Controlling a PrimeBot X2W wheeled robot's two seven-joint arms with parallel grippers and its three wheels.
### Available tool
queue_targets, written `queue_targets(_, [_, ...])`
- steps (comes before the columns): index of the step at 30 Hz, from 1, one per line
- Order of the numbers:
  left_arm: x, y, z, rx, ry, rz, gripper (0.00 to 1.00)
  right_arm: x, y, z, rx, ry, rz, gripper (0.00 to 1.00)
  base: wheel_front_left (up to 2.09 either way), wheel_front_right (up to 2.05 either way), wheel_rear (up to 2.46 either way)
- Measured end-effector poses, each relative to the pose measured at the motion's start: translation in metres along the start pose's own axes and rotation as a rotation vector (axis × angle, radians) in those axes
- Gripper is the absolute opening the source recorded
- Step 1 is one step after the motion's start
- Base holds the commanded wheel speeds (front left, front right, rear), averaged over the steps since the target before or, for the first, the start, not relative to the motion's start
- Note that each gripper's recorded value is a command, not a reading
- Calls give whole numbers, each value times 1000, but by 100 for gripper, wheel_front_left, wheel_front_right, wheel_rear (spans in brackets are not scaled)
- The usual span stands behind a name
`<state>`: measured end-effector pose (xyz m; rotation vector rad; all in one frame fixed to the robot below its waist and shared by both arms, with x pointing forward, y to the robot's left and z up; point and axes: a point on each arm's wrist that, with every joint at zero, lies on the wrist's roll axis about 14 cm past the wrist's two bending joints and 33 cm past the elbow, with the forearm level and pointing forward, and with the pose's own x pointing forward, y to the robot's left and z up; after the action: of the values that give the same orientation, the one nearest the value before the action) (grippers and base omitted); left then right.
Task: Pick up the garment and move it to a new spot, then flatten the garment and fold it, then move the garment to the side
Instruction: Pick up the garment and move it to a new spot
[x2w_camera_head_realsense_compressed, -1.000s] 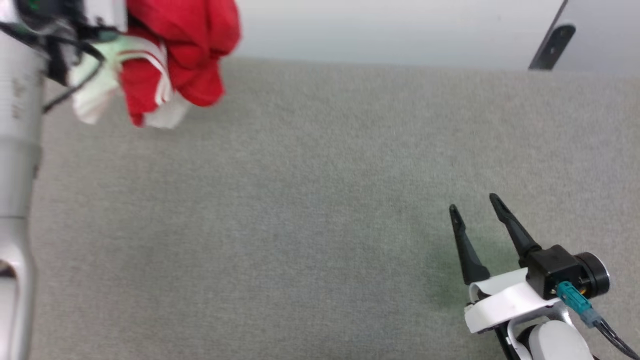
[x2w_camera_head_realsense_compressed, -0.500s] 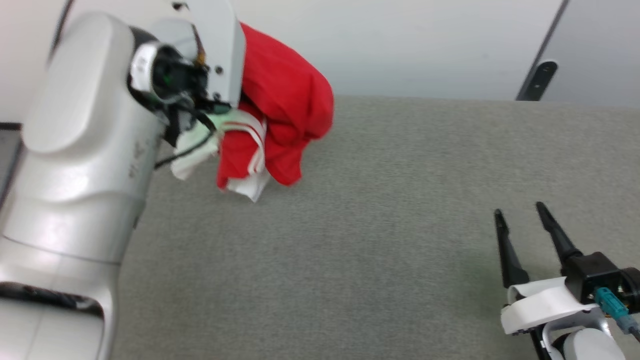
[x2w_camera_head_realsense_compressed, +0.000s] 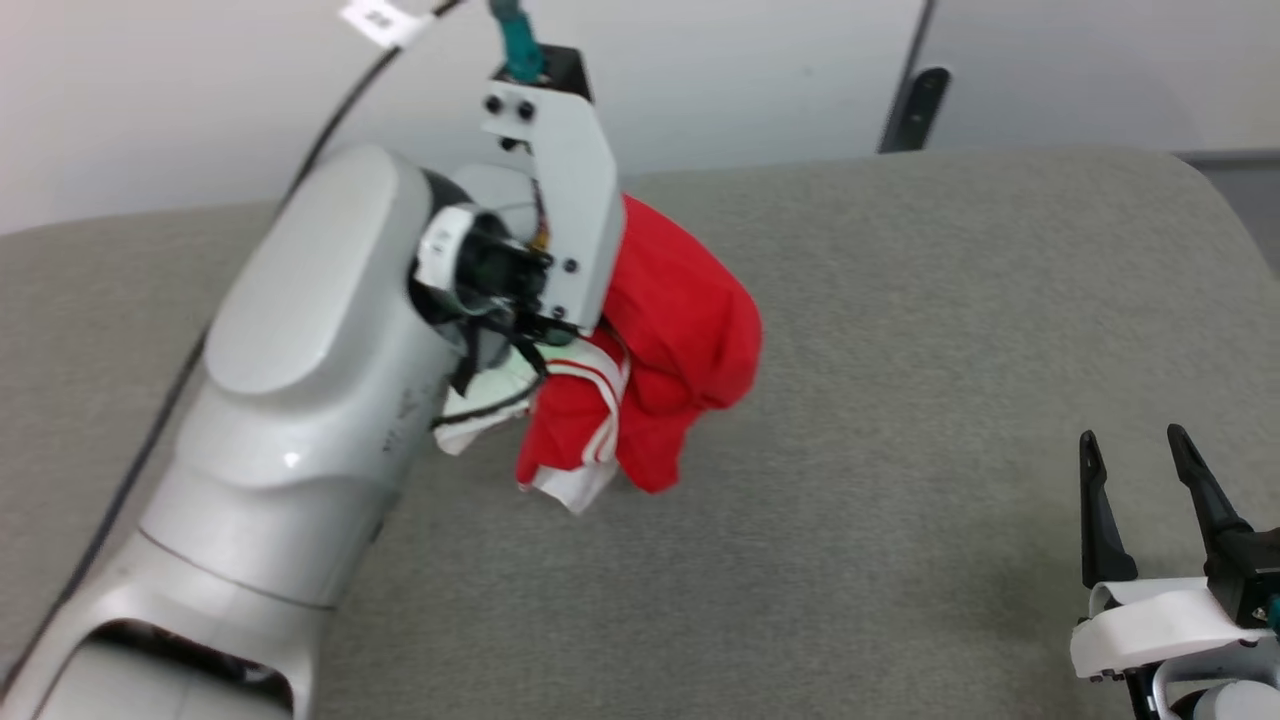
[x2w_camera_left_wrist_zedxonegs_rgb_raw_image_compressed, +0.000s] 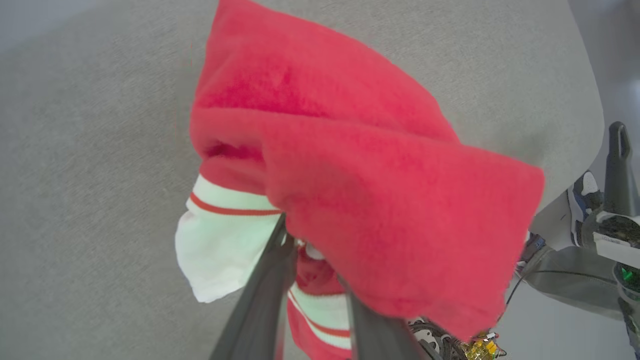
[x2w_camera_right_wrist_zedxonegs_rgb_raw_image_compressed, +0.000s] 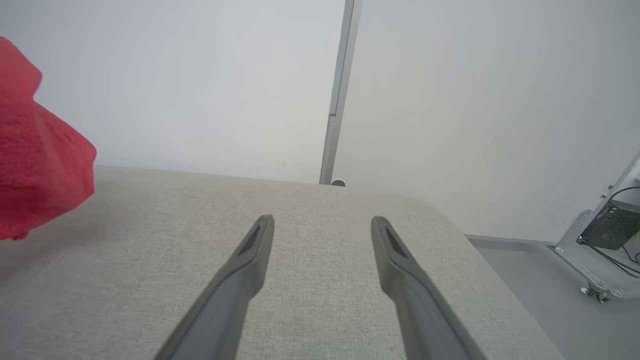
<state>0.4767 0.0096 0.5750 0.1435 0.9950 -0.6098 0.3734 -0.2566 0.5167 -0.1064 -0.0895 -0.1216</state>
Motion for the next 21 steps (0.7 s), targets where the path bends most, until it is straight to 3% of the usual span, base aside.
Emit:
queue_targets(8, [57, -25, -32, 40, 150, -60, 0, -7, -12, -9, 8, 31, -53, 100, 0, 0, 0])
queue_targets(15, [109, -24, -79, 1, 281, -68, 0, -1, -10, -16, 15, 54, -52, 100, 0, 0, 0])
queue_targets(21, [125, -24, -94, 0, 331, -83, 0, 4, -9, -19, 15, 63, -48, 100, 0, 0, 0])
